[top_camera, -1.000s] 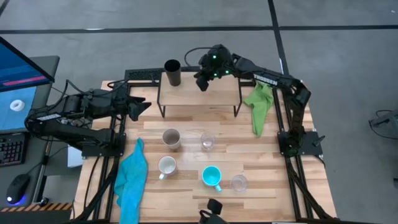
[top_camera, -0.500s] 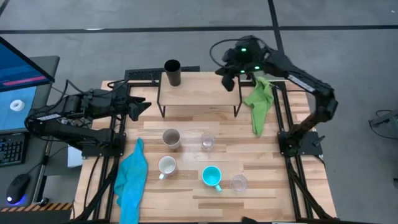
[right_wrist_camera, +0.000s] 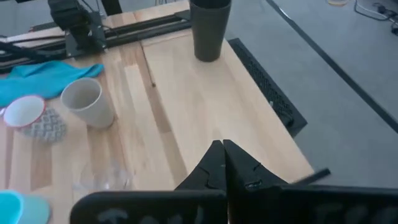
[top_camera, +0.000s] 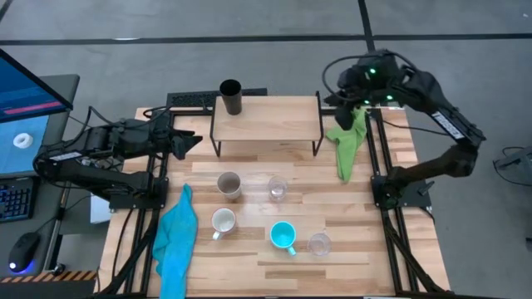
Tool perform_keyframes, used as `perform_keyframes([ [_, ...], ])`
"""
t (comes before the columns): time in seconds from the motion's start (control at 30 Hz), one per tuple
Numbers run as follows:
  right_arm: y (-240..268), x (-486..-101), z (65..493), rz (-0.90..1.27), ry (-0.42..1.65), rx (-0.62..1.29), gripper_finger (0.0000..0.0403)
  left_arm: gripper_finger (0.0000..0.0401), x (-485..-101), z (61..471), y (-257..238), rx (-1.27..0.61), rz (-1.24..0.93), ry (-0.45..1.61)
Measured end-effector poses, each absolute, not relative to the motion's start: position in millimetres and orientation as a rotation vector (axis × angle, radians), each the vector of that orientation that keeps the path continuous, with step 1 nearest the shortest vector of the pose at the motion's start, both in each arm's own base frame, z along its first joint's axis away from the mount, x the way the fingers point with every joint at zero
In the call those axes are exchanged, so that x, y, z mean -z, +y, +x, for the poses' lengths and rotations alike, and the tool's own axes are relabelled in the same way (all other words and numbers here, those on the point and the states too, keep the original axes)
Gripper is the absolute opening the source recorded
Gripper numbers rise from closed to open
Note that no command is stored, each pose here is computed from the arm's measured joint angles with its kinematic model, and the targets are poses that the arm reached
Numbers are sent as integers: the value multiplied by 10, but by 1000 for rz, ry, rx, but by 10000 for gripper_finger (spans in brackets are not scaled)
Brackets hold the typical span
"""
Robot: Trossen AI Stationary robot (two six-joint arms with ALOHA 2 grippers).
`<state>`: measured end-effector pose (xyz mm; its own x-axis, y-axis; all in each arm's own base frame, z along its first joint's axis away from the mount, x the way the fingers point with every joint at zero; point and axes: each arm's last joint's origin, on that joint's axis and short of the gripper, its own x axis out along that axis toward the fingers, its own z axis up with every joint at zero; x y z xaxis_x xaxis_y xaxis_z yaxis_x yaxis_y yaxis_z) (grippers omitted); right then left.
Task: Stack small to large cups/mugs on shelf
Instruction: Put the white cup on the shelf
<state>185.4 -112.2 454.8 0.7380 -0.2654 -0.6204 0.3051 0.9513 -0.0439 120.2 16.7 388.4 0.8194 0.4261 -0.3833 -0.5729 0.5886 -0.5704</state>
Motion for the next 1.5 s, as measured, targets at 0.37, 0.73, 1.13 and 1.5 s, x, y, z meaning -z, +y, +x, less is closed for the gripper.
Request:
perform_keyframes([
  [0.37,-894,-4333,1495,82,716,307,6,261,-3789,1443,176,-618,-736,289],
  [0.73,-717,-3878,1560,46,616,226,6,261,-3692,1647,183,-646,-767,343],
  [1.13,-641,-3670,1760,-15,586,138,6,261,-3773,1889,204,-588,-852,196],
  [1.5,-571,-3687,1760,-10,574,108,14,261,-3957,1957,219,-436,-868,45],
])
